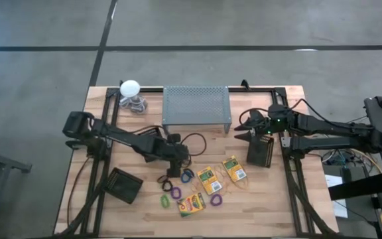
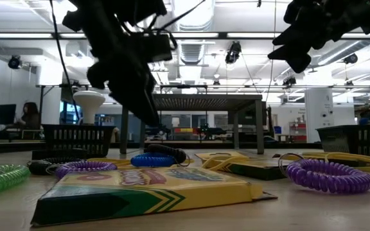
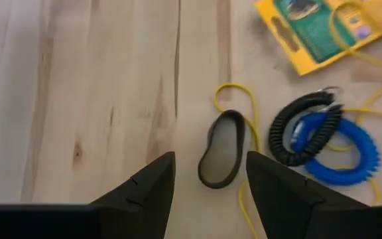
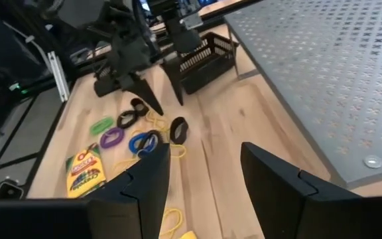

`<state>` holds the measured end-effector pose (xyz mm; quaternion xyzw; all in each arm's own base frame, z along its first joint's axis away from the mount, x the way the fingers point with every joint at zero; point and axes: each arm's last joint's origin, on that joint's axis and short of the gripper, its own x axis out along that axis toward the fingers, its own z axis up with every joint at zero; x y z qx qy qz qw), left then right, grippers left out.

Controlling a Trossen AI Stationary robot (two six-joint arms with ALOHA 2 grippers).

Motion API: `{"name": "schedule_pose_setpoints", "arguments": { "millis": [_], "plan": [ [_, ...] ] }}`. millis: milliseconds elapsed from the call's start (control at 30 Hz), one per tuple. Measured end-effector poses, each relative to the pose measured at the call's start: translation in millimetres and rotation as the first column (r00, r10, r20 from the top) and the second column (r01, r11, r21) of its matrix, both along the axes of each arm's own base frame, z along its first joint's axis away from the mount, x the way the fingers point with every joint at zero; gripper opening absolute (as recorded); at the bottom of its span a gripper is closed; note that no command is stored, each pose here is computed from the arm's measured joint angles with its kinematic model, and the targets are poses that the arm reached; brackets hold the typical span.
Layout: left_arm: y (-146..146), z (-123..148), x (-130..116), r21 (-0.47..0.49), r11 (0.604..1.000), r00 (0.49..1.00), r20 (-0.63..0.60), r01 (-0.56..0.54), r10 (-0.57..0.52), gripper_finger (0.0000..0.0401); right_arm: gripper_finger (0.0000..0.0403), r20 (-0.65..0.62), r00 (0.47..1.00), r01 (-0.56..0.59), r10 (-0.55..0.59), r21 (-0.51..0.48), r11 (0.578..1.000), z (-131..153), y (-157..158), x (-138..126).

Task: Pick & Place Office Desk Supplies
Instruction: Put the black rubber band into the top left black bin

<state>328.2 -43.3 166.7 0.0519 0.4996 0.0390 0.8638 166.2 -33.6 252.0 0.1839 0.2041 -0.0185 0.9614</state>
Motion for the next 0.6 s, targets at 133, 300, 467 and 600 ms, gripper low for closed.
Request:
{"name": "schedule_pose_setpoints", "arguments": {
  "millis": [133,300,467,600],
  "plan": [
    [0,-13,5,0.017,1.000,1.000,-0.011,-0.009,0.009,0.0188,0.0182,-0.015,1.000,-0.007,0.007,-0.004,1.000,-2,0,2],
    [-1,-31,11,0.030,0.999,0.999,-0.037,0.011,-0.010,0.0188,0.0182,-0.042,0.999,-0.021,0.020,-0.026,0.999,-7,-1,6],
    [1,-37,13,0.083,0.997,0.999,-0.042,-0.008,0.012,0.0188,0.0182,-0.070,0.997,-0.026,0.024,-0.032,0.999,-12,-2,10],
    [1,-36,13,0.089,0.996,0.999,-0.038,-0.011,0.014,0.0188,0.0182,-0.085,0.996,-0.031,0.028,-0.036,0.999,-14,-2,12]
  ]
}}
